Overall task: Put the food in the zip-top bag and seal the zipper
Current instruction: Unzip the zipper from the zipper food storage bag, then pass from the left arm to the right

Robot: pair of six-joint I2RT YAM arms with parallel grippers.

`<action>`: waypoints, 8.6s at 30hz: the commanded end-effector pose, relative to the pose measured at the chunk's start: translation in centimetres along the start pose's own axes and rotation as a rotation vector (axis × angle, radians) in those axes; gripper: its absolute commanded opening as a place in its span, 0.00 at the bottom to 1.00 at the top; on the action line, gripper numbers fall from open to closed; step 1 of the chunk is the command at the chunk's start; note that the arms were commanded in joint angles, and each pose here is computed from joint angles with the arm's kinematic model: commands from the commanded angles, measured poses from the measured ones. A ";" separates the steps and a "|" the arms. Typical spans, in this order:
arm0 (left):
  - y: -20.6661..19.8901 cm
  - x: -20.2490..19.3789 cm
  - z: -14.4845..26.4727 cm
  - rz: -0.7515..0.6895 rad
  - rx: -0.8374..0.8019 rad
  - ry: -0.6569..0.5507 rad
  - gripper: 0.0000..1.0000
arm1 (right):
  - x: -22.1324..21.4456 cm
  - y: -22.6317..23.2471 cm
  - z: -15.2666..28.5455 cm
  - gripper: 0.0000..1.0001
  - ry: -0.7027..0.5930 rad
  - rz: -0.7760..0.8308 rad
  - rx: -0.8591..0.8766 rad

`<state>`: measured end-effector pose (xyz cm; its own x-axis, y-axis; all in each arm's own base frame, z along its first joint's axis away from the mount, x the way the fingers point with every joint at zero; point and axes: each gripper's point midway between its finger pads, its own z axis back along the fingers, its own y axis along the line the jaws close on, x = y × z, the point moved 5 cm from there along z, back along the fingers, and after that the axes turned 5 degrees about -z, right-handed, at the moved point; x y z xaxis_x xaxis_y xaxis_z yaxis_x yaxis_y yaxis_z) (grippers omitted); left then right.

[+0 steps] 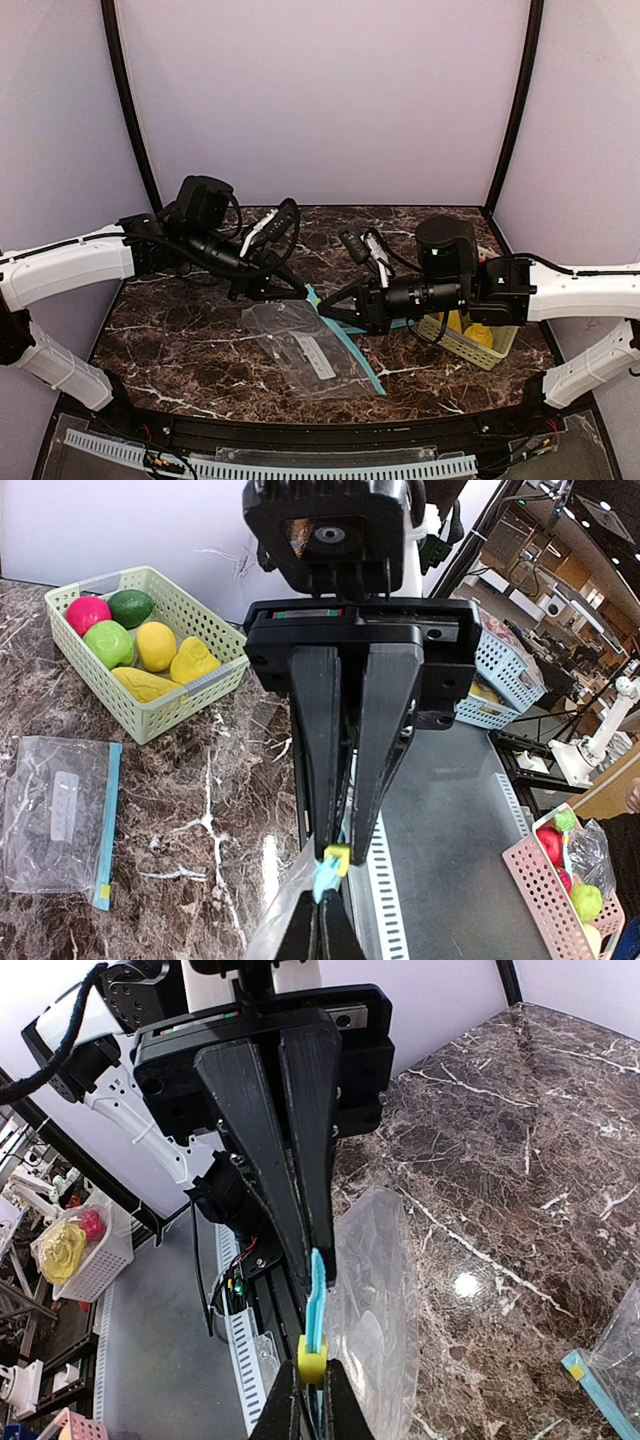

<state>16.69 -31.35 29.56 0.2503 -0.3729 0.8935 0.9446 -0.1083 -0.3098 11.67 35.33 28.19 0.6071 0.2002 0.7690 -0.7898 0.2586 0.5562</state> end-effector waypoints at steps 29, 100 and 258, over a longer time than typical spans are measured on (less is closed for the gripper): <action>1.3 2.4 5.1 -0.018 0.182 -0.152 0.01 | -2.0 -1.0 -0.8 0.00 0.039 -0.027 -0.009; 4.6 2.9 12.2 -0.019 0.672 -0.285 0.01 | -3.8 -2.6 -2.4 0.00 0.113 -0.062 -0.051; 1.8 1.6 6.0 -0.125 0.419 -0.096 0.61 | 0.7 -5.9 2.6 0.00 0.049 -0.108 -0.370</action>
<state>18.65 -27.85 31.39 0.1673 -0.2949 0.9408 0.9859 0.0525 -0.1589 14.57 34.37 26.51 0.6255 0.2911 0.7239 -0.7580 0.4466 0.4754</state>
